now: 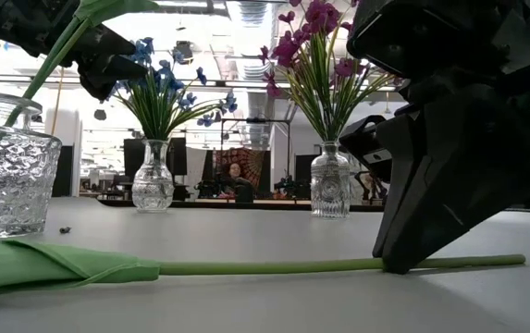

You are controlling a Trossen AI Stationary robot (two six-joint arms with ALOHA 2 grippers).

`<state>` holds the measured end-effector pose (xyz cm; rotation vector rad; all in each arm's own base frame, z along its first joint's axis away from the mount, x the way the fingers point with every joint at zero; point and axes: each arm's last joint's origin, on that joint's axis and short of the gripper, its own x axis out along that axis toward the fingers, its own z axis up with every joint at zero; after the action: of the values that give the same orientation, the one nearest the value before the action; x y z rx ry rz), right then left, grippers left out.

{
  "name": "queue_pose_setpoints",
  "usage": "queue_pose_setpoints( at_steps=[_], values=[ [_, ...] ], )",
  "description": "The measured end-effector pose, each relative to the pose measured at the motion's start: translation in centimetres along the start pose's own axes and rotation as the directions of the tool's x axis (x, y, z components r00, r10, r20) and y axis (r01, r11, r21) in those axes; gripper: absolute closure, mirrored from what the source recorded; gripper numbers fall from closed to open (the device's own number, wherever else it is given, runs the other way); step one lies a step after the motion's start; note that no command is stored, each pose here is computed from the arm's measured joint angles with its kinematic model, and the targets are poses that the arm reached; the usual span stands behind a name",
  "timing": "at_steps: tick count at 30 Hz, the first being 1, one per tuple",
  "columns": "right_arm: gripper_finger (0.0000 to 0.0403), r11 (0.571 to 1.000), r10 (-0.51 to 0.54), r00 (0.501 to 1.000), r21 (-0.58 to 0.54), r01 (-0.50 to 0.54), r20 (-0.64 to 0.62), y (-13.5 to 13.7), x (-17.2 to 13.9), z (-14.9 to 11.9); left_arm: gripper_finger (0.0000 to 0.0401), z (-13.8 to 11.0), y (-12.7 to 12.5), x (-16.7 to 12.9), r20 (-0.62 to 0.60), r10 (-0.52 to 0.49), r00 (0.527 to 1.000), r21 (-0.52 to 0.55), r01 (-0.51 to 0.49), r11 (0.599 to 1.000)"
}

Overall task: Sort flowers into vase by color
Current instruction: Put the red flower into the bottom transparent vase

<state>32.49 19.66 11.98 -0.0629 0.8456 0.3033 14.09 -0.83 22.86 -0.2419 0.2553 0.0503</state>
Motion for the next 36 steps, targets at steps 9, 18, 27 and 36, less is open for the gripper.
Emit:
queue_pose_setpoints(
  at_steps=[9, 18, 27, 36],
  values=[
    [0.0381, 1.0, 0.005, 0.999, 0.002, -0.005, 0.035, 0.2, -0.2, 1.2, 0.0217, 0.0, 0.0, 0.0, 0.0, 0.0, 1.0, 0.0, 0.0, 1.0],
    [0.0381, 1.0, 0.01, 0.997, 0.001, -0.01, 0.083, 0.5, -0.5, 3.0, 0.0217, 0.0, 0.0, 0.0, 0.0, 0.0, 1.0, 0.0, 0.0, 1.0],
    [0.0382, 0.998, -0.005, 0.998, -0.056, 0.009, 0.058, 0.4, -1.2, 5.1, 0.0217, 0.6, -0.1, -0.4, 0.064, -0.016, 0.998, 0.042, 0.014, 0.999],
    [0.0383, 0.987, -0.064, 0.997, -0.143, 0.07, 0.04, 0.2, -2.6, 8.1, 0.0217, 1.5, -0.2, -2.1, 0.176, -0.046, 0.983, 0.051, 0.038, 0.998]
  ],
)
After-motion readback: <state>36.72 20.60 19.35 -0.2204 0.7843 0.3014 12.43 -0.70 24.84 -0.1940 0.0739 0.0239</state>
